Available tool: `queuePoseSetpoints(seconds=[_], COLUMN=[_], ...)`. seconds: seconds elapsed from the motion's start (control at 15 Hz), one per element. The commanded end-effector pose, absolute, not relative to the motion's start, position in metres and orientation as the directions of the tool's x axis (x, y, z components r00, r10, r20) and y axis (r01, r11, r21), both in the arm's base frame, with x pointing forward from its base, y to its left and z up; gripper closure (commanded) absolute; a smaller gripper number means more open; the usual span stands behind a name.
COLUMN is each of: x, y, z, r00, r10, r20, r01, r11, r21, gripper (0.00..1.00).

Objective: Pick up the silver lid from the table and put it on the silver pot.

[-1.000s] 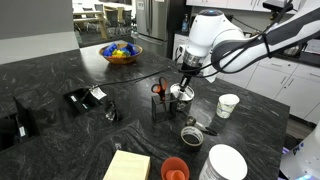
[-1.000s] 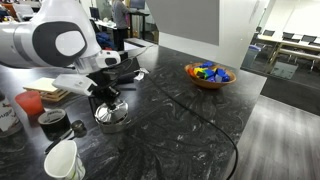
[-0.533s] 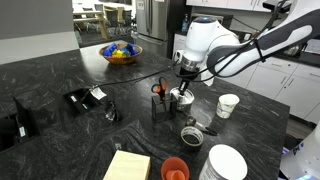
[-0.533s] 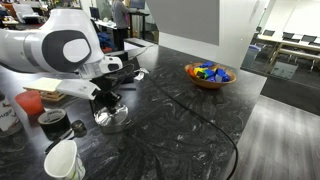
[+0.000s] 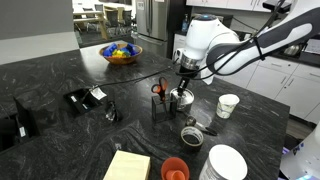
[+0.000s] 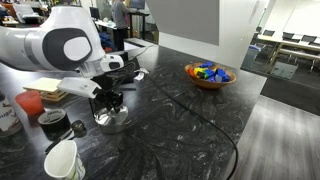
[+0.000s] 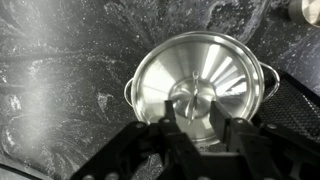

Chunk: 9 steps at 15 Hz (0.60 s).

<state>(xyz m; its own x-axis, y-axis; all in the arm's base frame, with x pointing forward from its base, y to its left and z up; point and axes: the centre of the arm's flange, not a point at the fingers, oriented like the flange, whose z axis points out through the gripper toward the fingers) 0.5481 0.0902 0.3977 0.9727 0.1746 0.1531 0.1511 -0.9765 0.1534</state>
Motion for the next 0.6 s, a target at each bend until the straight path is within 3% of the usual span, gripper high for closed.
queuePoseSetpoints(seconds=[0.0,0.33,0.53], x=[0.544,0.528,0.505], y=[0.081,0.036,-0.002], z=[0.406,0.446,0.464], r00=[0.976,0.966,0.942], r10=[0.133,-0.036,-0.211], r20=[0.170,0.258,0.261], r01=[0.104,-0.076,-0.247], r11=[-0.980,-0.986,-0.962], r21=[0.169,0.145,0.114], gripper=[0.31,0.00,0.00])
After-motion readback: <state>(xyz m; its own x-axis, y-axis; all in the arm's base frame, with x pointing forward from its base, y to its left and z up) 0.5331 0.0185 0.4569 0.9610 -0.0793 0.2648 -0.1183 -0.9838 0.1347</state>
